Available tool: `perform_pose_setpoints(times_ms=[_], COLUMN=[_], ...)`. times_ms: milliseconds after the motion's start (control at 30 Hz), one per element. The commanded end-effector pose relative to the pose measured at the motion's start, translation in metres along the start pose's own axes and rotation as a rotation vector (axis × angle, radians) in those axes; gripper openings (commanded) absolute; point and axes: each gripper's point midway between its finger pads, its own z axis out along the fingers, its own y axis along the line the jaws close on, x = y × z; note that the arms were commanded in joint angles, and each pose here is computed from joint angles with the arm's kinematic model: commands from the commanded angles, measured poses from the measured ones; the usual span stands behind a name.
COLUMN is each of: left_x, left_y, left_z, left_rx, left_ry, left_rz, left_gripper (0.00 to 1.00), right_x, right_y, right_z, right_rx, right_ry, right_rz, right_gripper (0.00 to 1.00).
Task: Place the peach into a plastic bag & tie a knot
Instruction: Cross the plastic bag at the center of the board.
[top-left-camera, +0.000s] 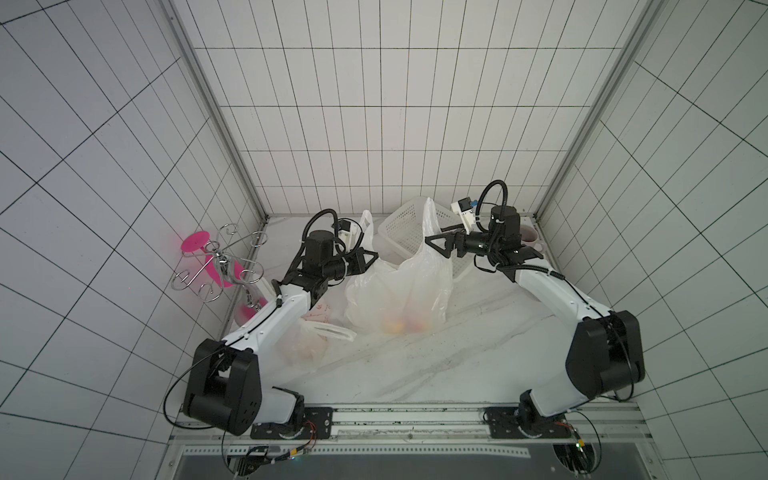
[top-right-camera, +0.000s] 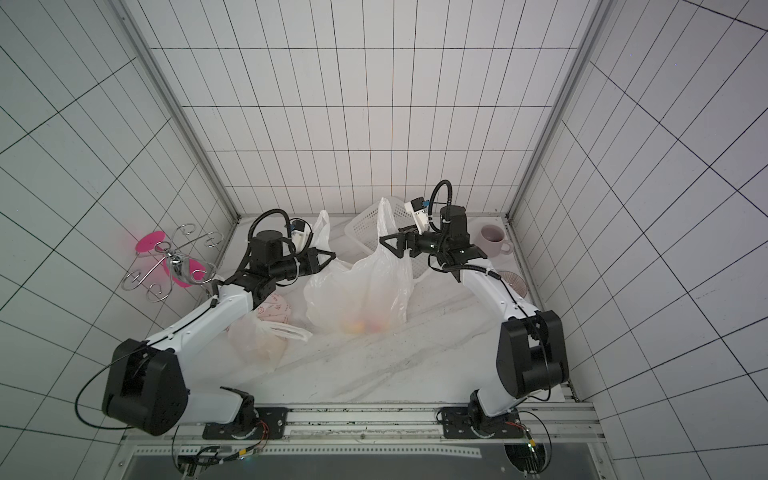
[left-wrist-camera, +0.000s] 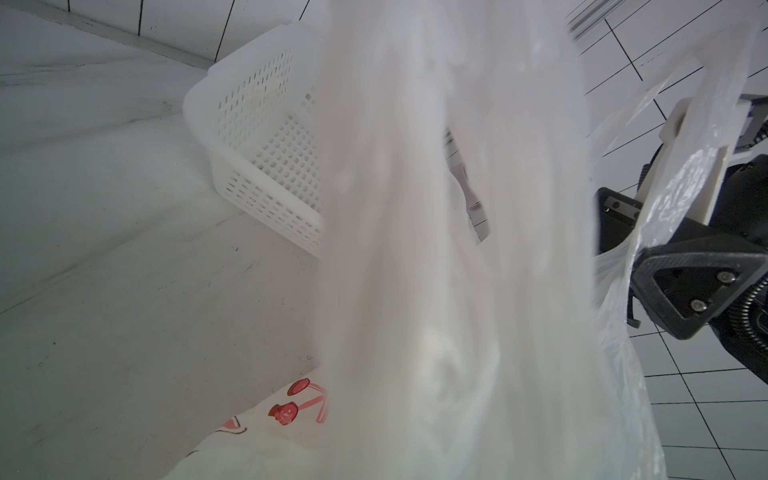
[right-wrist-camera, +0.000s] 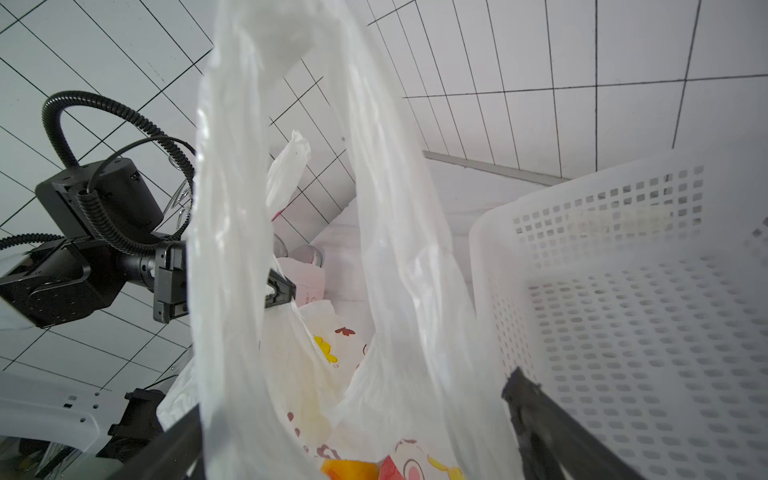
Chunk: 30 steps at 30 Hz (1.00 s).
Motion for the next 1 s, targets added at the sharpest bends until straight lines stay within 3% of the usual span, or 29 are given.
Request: perform_pose_setpoints(times_ms=[0,67,133,300,467,567,700,833,967], left_x=[-0.013,-0.015,-0.016,-0.019,-0.02,-0.016,0.003,0.028,0.047], left_y=[-0.013,-0.014,-0.014,-0.016,-0.024,-0.029,-0.041,-0.067,-0.087], left_z=[-0.004,-0.004,-0.004,-0.003,-0.009,-0.011,-0.007,-0.001,0.004], left_rx=[0.037,0.037,0.037,0.035,0.041,0.052,0.072,0.167,0.273], left_ry=[-0.031,-0.035,-0.037,-0.024,-0.007,0.018,0.118,0.233,0.328], left_rz=[0.048,0.045,0.038,0.018,0.012,0.021,0.093,0.148,0.176], left_gripper=[0.0,0.0,0.0,0.0,0.0,0.0,0.0,0.0,0.0], right_x=[-0.004,0.002,0.004,0.004,0.01,0.015,0.011,0.022,0.045], right_y=[0.011,0.013,0.014,0.015,0.023,0.025,0.039,0.058,0.083], right_z=[0.001,0.001,-0.001,-0.001,0.005,0.005,-0.016,-0.041,-0.044], right_rx=[-0.071,-0.052,-0.017,0.08,0.127,0.165,0.229,0.306,0.265], right_ry=[0.006,0.011,0.001,-0.035,-0.028,-0.01,-0.021,0.065,0.175], right_rz=[-0.007,-0.016,-0.04,-0.128,-0.204,-0.234,-0.298,-0.45,-0.595], right_gripper=[0.98,0.99,0.91,0.4,0.23,0.01,0.0,0.0,0.0])
